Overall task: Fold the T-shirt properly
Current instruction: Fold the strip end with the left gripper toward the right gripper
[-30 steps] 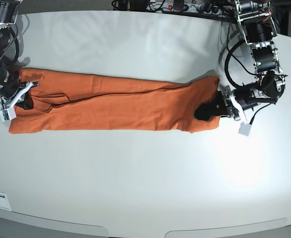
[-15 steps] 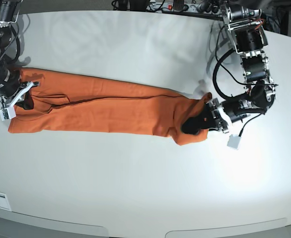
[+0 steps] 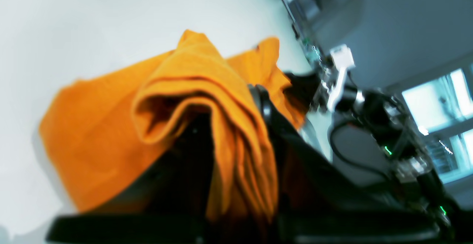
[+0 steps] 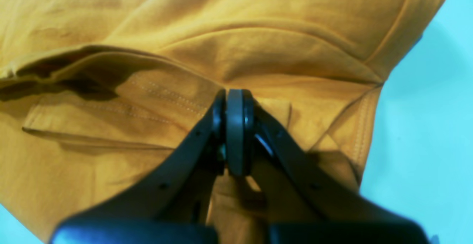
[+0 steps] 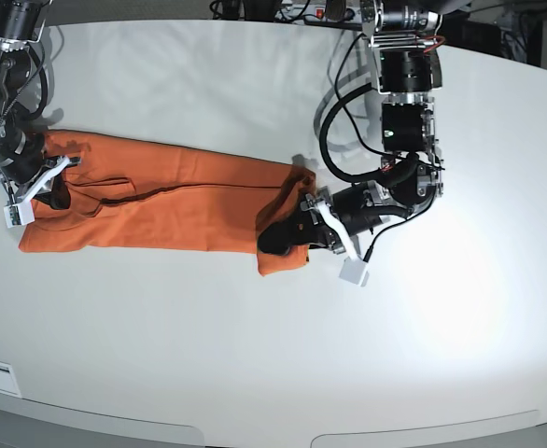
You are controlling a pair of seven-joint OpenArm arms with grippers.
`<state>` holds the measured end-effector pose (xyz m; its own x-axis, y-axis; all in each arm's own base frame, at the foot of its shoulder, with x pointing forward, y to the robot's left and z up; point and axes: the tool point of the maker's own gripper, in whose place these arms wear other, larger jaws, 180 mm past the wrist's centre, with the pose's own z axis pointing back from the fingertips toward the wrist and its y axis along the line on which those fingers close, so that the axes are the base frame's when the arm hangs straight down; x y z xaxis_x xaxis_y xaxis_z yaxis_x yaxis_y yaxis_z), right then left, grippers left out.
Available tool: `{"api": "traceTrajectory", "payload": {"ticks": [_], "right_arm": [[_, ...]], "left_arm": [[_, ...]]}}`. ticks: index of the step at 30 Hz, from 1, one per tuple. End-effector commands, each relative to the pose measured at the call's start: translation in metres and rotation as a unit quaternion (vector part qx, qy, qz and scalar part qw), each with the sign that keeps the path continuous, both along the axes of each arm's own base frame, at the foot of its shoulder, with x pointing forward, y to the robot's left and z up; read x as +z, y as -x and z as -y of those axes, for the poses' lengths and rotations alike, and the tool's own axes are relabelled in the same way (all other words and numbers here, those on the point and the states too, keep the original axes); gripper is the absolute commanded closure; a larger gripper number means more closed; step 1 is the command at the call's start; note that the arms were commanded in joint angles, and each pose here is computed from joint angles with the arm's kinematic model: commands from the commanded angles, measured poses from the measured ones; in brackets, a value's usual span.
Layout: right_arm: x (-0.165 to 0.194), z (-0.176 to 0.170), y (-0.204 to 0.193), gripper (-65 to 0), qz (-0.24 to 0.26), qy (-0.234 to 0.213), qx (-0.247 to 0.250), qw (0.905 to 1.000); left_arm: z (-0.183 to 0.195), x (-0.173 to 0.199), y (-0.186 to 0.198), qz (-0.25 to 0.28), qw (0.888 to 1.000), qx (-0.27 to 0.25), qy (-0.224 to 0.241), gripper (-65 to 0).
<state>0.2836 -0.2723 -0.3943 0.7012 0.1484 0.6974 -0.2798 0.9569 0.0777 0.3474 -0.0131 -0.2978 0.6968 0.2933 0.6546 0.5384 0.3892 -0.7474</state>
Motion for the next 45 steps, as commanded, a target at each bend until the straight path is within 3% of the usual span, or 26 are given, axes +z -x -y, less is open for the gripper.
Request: {"api": "traceTrajectory", "payload": {"ticks": [1, 10, 17, 21, 23, 36, 37, 38, 40, 41, 45], "right_arm": [[-0.003, 0.003, 0.005, 0.0, -0.018, 0.014, 0.01, 0.9997], [-0.003, 0.003, 0.005, 0.0, -0.018, 0.014, 0.01, 0.9997], [-0.002, 0.002, 0.005, 0.0, -0.017, 0.013, 0.01, 0.9997], [-0.002, 0.002, 0.005, 0.0, -0.018, 0.013, 0.01, 0.9997], [-0.003, 0.003, 0.006, 0.0, -0.021, 0.014, 0.01, 0.9996], [-0.003, 0.002, 0.005, 0.0, -0.019, 0.011, 0.01, 0.9997], [-0.003, 0.002, 0.005, 0.0, -0.019, 0.011, 0.01, 0.9997], [-0.003, 0.002, 0.005, 0.0, -0.02, 0.011, 0.01, 0.9997], [-0.003, 0.002, 0.005, 0.0, -0.019, 0.011, 0.01, 0.9997], [-0.002, 0.002, 0.005, 0.0, -0.019, 0.01, 0.01, 0.9997], [-0.003, 0.002, 0.005, 0.0, -0.02, 0.011, 0.01, 0.9997]], "left_arm": [[0.003, 0.02, -0.012, 0.03, 0.999, 0.014, 0.017, 0.0], [0.025, 0.023, -0.014, 0.032, 0.999, 0.024, 0.03, 0.0], [0.054, 0.013, 0.0, 0.029, 0.999, -0.024, 0.016, -0.4], [0.066, 0.03, 0.005, 0.039, 0.997, -0.041, 0.06, -34.5], [0.066, 0.035, 0.003, 0.044, 0.996, -0.032, 0.073, -40.8], [0.067, 0.047, 0.005, 0.064, 0.992, -0.038, 0.099, -40.4], [0.067, 0.047, 0.005, 0.064, 0.992, -0.037, 0.1, -38.3], [0.066, 0.046, 0.004, 0.064, 0.993, -0.036, 0.098, -31.6], [0.066, 0.039, 0.005, 0.062, 0.994, -0.038, 0.076, -6.2], [0.066, 0.031, 0.005, 0.05, 0.996, -0.039, 0.058, 0.0], [0.064, -0.009, 0.005, 0.007, 0.998, -0.036, -0.044, 0.0]]}}
